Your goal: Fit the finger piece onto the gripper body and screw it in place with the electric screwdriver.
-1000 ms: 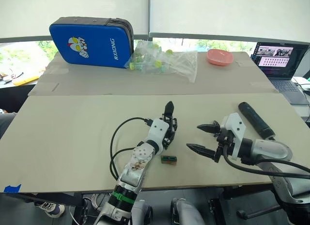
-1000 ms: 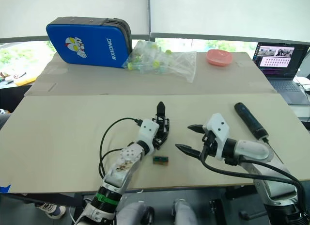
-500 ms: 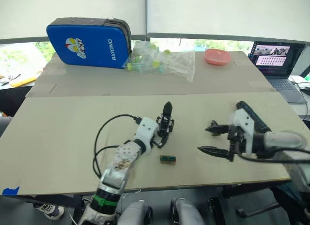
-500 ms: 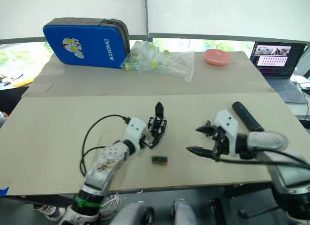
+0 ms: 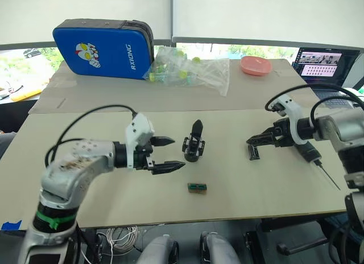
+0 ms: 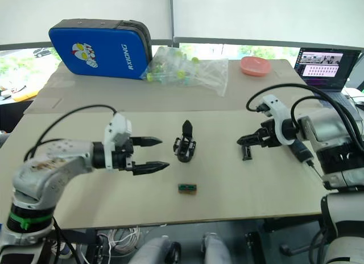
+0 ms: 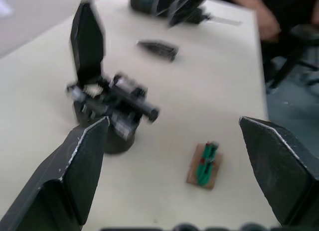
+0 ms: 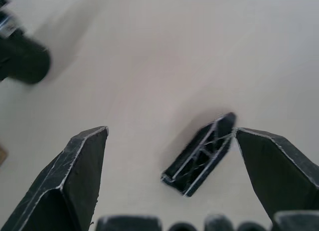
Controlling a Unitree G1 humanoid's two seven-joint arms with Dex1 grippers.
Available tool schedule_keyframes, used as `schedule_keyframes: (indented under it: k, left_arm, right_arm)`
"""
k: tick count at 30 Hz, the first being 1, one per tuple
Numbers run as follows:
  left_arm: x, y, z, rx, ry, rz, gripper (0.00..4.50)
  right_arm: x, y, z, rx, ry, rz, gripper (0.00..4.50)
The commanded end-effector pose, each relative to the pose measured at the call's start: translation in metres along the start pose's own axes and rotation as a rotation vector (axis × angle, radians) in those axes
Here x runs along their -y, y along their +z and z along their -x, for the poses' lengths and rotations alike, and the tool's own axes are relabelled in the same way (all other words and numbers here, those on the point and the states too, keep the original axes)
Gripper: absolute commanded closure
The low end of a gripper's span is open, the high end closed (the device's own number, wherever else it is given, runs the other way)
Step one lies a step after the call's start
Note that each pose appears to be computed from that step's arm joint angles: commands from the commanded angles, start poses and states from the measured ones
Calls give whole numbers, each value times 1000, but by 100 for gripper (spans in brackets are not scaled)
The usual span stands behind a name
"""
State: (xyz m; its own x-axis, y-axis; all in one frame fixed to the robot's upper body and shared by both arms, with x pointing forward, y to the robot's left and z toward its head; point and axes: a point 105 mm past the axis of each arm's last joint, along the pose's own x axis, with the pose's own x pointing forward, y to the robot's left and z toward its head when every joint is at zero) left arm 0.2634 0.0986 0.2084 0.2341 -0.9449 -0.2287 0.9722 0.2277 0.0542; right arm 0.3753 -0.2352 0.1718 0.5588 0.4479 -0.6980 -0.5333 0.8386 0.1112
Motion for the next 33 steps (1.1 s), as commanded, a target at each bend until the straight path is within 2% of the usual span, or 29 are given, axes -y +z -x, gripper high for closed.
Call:
schedule_keyframes:
  k: [1,6,12,15,22,23,25,31,33]
  left_arm:
    - [18,25,10,38,-140,-93,7]
    - [17,43,14,60,-177,-131,7]
    - [13,46,8,64,-155,-172,7]
    - [10,46,8,59,-146,-183,0]
    - [-1,45,9,58,-92,-160,0]
    - [-2,44,9,62,-77,-162,0]
    - [-8,44,9,108,-24,-140,0]
    - [-25,44,3,235,154,43,0]
    - [-38,48,2,307,250,140,0]
  right_arm:
    - [13,-8,-3,-69,-80,-81,0]
    - [9,-13,-12,-157,-109,-191,0]
    - [-2,-14,-28,-206,-89,-212,0]
    - [-3,-22,-30,-250,-86,-217,79]
    - [-5,-23,-36,-249,-56,-124,324]
    - [-6,-19,-37,-216,-22,-36,338]
    - [-22,-6,-37,-106,128,243,338]
    - [-37,27,-26,188,87,543,338]
    - [-44,51,-16,337,17,584,338]
